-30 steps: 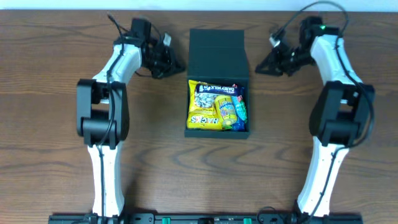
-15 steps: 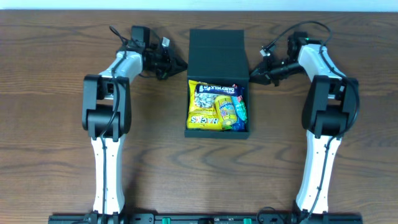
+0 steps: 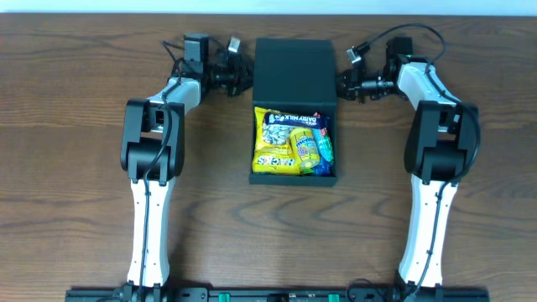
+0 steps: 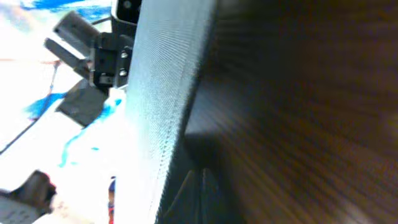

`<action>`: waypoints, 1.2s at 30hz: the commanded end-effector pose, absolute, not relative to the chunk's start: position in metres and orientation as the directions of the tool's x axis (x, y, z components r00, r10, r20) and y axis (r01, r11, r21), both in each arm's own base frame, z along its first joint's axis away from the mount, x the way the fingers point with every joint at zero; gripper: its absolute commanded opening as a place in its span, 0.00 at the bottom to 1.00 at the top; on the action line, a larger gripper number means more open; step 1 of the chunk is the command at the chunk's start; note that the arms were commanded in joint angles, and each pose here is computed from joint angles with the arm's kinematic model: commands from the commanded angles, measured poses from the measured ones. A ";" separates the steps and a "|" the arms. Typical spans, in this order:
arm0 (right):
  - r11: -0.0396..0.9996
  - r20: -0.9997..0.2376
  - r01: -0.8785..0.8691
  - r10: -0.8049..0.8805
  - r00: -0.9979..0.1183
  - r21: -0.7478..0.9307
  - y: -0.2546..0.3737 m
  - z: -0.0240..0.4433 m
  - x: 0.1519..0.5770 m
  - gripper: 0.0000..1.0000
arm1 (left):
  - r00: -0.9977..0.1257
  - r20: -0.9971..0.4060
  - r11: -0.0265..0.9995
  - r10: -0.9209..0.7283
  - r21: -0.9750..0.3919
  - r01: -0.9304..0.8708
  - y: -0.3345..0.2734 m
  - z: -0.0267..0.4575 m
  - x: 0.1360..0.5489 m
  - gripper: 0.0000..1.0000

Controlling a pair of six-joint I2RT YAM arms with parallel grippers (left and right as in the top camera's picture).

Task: Pack container
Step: 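Push the lid forward with both grippers to close the box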

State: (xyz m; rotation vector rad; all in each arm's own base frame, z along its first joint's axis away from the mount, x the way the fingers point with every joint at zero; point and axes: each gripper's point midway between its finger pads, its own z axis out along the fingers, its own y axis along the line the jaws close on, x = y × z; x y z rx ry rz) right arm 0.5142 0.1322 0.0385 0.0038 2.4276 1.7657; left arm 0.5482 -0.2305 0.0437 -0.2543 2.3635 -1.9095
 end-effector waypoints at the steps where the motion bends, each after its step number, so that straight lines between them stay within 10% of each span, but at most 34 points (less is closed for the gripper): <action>1: 0.218 -0.173 -0.152 0.081 -0.982 0.964 0.131 0.062 0.520 0.02 | -0.993 -0.014 0.125 -0.117 -0.992 -0.001 -0.232 0.076 0.551 0.06; 20: 0.494 -0.545 -0.515 -0.096 -0.833 0.701 0.126 0.194 0.492 0.01 | -0.887 -0.455 -0.055 0.075 -0.890 0.452 -0.244 0.231 0.527 0.06; 36: 0.614 -0.307 -0.538 -0.447 -0.840 0.578 0.126 0.173 0.396 0.01 | -0.856 -0.506 -0.103 0.103 -0.861 0.497 -0.256 0.272 0.487 0.06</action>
